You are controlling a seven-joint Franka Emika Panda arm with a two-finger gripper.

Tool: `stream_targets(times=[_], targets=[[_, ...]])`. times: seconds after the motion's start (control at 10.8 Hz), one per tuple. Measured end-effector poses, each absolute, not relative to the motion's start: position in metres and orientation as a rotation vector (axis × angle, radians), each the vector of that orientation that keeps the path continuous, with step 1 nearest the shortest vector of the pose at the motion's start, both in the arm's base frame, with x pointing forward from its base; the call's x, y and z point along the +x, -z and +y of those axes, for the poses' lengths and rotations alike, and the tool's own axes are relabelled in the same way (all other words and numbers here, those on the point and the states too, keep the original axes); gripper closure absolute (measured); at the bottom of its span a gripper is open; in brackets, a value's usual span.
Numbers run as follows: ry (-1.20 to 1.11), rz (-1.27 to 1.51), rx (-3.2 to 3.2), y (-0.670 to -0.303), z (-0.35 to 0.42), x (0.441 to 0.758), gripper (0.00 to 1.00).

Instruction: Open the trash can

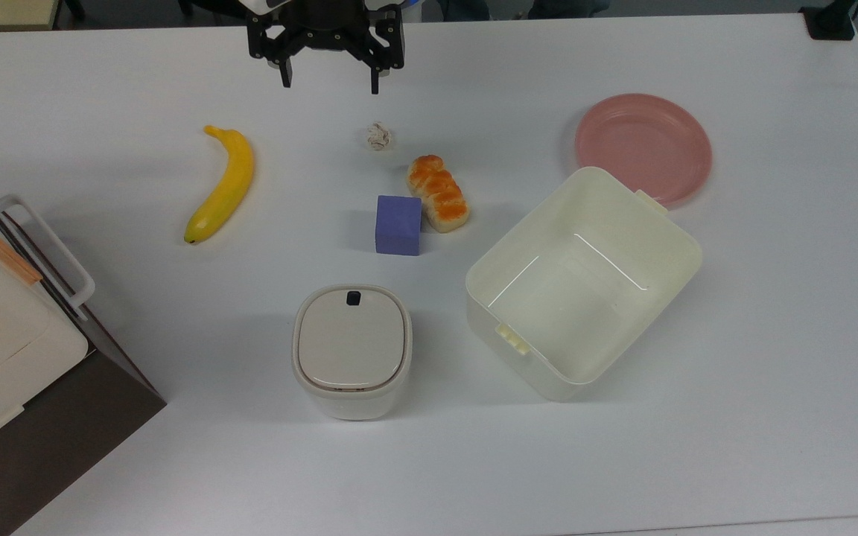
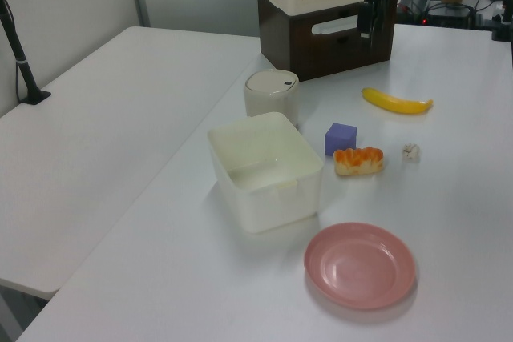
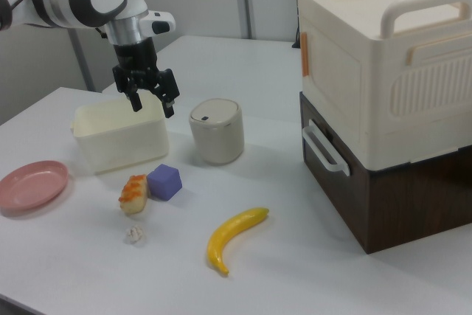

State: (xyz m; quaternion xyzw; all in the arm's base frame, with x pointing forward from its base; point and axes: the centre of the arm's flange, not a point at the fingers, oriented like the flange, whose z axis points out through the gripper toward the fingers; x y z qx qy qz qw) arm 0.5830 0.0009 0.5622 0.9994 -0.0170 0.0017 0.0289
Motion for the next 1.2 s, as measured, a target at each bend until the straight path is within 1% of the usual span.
stream_targets(times=[0.46, 1.2], targets=[[-0.004, -0.072, 3.082, -0.563, -0.025, 0.582, 0.00], [-0.004, -0.052, 3.082, -0.563, -0.024, 0.582, 0.00]])
